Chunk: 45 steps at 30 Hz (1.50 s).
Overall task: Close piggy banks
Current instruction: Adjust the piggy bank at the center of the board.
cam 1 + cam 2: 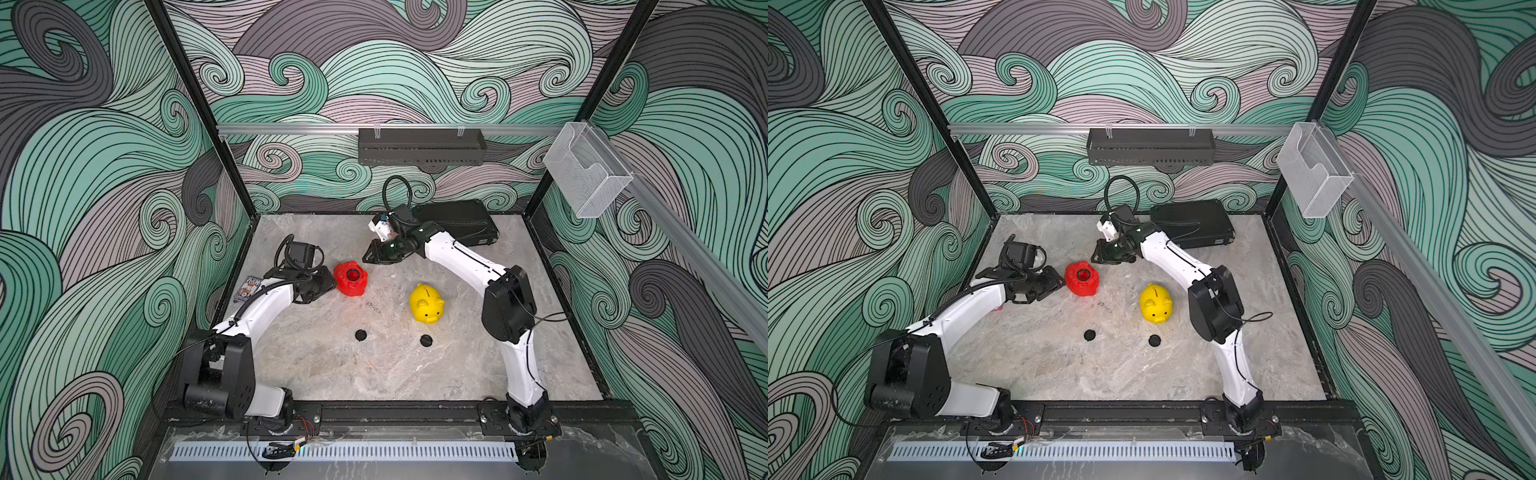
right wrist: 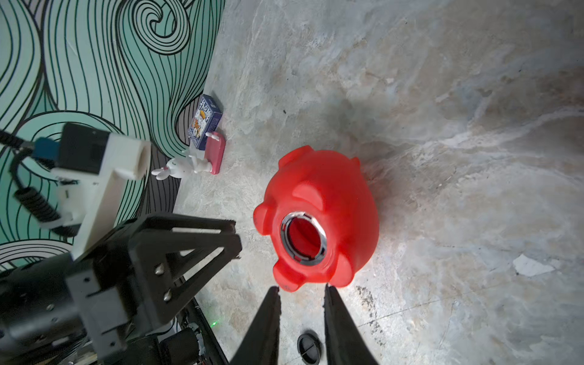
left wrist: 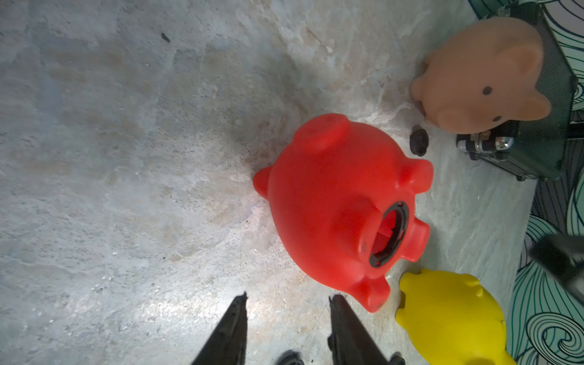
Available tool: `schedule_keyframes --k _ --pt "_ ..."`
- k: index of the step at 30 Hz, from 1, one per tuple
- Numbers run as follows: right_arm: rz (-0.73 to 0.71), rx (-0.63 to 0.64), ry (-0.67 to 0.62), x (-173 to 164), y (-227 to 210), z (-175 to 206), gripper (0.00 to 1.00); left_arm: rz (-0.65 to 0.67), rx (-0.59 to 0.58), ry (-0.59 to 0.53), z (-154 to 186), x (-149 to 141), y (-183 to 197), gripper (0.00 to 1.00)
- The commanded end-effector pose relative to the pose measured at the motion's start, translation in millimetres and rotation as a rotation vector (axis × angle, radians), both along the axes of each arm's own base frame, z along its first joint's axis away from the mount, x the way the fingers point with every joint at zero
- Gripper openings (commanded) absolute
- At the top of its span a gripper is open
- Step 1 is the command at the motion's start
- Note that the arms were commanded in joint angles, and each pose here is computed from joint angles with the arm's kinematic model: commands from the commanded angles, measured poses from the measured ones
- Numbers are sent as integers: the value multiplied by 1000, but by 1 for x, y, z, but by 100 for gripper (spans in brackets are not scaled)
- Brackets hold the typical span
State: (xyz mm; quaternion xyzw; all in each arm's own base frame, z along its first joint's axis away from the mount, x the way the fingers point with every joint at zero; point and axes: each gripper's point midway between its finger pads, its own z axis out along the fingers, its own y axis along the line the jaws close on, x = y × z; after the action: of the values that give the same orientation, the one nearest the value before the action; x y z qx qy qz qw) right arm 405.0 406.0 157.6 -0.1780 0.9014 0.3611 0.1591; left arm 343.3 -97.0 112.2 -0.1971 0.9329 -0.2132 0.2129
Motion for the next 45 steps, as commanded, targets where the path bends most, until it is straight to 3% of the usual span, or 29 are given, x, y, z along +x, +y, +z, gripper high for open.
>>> schedule_keyframes --k 1,16,38,45 --pt "7 -27 50 2 6 -22 26 -12 -59 -9 4 2 -8 43" --pt "51 -29 137 -25 4 -51 25 -35 -16 4 -7 22 -8 42" --pt "81 30 135 -43 19 -26 24 -20 8 31 -12 27 0 41" --pt "82 45 103 -41 19 -11 30 -19 -11 24 -9 21 -2 42"
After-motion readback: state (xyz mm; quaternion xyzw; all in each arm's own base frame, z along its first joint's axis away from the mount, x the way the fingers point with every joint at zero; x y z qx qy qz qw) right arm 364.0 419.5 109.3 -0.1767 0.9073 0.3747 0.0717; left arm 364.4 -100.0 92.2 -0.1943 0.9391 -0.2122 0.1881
